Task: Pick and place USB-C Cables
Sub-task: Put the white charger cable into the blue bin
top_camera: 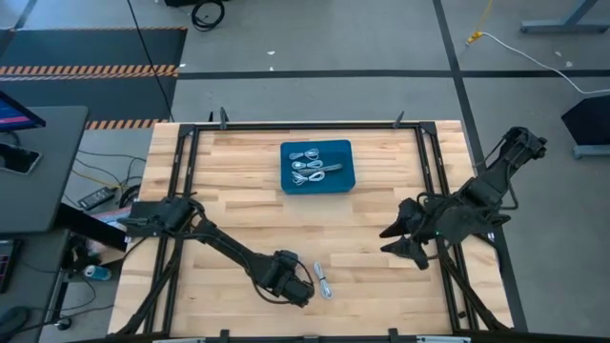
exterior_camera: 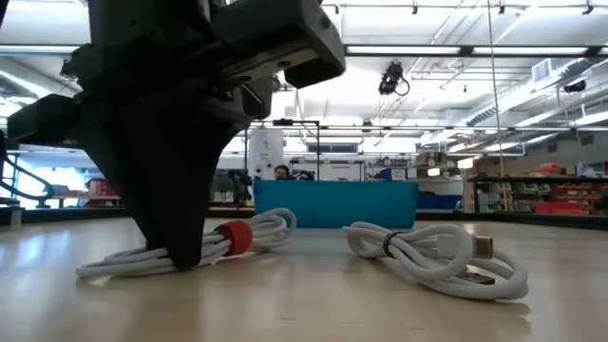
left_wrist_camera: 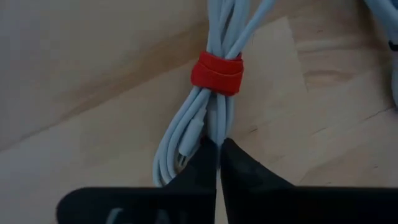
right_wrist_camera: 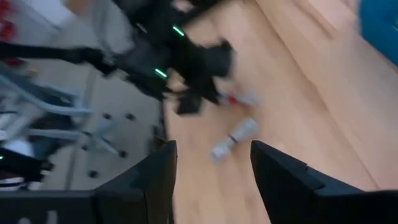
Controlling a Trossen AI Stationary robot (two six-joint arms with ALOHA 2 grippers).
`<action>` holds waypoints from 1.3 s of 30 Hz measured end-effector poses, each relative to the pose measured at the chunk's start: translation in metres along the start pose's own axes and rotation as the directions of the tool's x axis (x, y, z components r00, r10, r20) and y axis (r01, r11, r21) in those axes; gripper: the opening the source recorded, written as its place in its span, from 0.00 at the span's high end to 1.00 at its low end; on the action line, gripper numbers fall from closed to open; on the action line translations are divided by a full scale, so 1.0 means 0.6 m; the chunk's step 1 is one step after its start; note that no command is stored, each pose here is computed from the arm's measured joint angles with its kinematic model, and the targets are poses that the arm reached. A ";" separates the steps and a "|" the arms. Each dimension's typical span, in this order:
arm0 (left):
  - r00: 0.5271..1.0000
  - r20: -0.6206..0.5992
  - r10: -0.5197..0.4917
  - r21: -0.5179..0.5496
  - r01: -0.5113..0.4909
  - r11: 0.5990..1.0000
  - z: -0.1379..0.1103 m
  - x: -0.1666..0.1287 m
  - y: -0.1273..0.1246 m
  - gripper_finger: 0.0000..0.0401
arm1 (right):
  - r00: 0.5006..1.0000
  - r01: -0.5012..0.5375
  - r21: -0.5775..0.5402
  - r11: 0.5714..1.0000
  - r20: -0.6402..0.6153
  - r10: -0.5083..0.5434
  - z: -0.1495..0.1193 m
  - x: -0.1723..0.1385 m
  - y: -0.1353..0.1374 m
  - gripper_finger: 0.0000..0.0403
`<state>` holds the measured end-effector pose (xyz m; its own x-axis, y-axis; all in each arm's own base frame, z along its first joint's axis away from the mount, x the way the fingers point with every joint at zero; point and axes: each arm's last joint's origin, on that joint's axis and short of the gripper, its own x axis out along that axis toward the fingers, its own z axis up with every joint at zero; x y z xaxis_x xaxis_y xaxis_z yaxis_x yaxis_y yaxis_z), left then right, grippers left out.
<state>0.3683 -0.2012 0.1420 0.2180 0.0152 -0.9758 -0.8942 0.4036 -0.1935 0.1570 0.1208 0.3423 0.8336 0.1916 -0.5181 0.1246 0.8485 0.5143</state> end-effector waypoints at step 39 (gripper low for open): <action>0.634 0.477 -0.609 0.439 0.428 0.790 0.040 -0.320 -0.005 0.99 | 0.941 0.103 -0.167 0.981 0.334 -0.042 0.083 0.162 -0.001 0.38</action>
<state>0.3384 -0.1835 0.3325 0.8692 0.2002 -0.4522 -0.4411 0.7271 -0.5260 0.2648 0.1143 0.3259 0.9595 -0.0203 -0.2809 0.1183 0.9341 0.3367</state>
